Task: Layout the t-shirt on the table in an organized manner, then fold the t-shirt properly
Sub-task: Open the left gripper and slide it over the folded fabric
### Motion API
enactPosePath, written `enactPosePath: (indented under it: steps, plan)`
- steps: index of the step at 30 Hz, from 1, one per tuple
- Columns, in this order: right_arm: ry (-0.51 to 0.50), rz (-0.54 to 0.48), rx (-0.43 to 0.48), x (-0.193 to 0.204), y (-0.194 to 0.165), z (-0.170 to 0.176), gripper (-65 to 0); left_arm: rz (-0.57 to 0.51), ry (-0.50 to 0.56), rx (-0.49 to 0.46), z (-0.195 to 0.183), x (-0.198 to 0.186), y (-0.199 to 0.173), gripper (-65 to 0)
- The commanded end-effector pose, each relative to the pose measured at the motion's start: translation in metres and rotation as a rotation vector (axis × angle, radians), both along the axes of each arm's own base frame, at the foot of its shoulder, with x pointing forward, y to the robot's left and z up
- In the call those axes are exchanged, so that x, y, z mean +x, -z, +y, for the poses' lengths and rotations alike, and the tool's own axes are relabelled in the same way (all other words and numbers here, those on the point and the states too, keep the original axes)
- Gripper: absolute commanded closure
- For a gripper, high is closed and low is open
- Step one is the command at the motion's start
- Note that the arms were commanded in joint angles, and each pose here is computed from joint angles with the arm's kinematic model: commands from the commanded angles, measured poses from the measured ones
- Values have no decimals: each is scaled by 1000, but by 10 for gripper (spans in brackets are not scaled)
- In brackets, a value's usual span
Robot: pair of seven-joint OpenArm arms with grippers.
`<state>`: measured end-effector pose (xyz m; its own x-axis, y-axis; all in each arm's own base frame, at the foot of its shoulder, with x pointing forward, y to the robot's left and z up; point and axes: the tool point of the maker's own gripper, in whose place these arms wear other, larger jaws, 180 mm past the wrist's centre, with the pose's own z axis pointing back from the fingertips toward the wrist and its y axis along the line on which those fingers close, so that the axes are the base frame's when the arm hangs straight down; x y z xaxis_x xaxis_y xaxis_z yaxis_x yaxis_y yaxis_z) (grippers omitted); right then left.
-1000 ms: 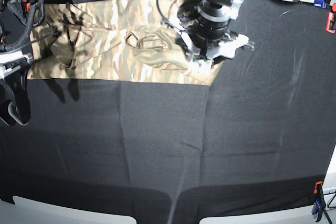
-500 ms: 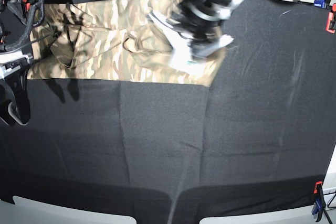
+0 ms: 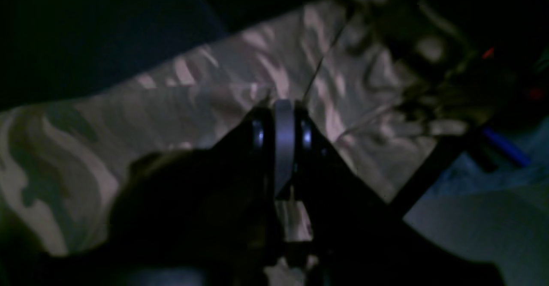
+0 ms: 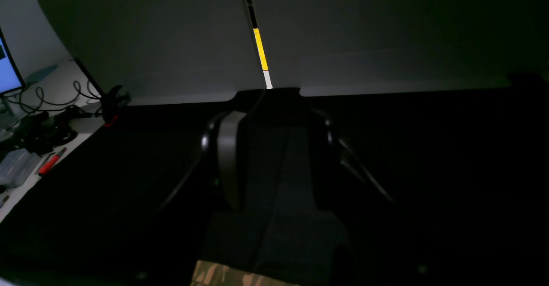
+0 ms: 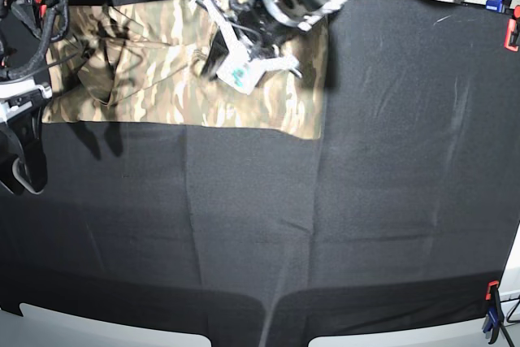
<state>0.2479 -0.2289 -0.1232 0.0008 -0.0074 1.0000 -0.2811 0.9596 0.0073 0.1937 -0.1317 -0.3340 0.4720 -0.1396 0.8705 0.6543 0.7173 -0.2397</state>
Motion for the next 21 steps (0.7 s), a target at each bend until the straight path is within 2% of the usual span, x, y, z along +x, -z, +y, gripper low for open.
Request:
enactPosePath:
  steps: [1,6,12,17,21]
  plan:
    - [-23,-54,-11,-2,-14,4,-227,-48,1,-46,-8,7,-15,0]
    - [-23,-55,-10,-2,-14,4,-227,-57,7,-64,-11,20,-15,0]
    - [-23,-54,-11,-2,-14,4,-227,-149,-7,-109,-16,42,-32,0]
    - [-23,-54,-10,-2,-14,4,-227,-112,-11,-158,-27,43,-37,0]
    - [-23,-55,-11,-2,-14,4,-227,-90,-6,-143,-30,43,-27,0]
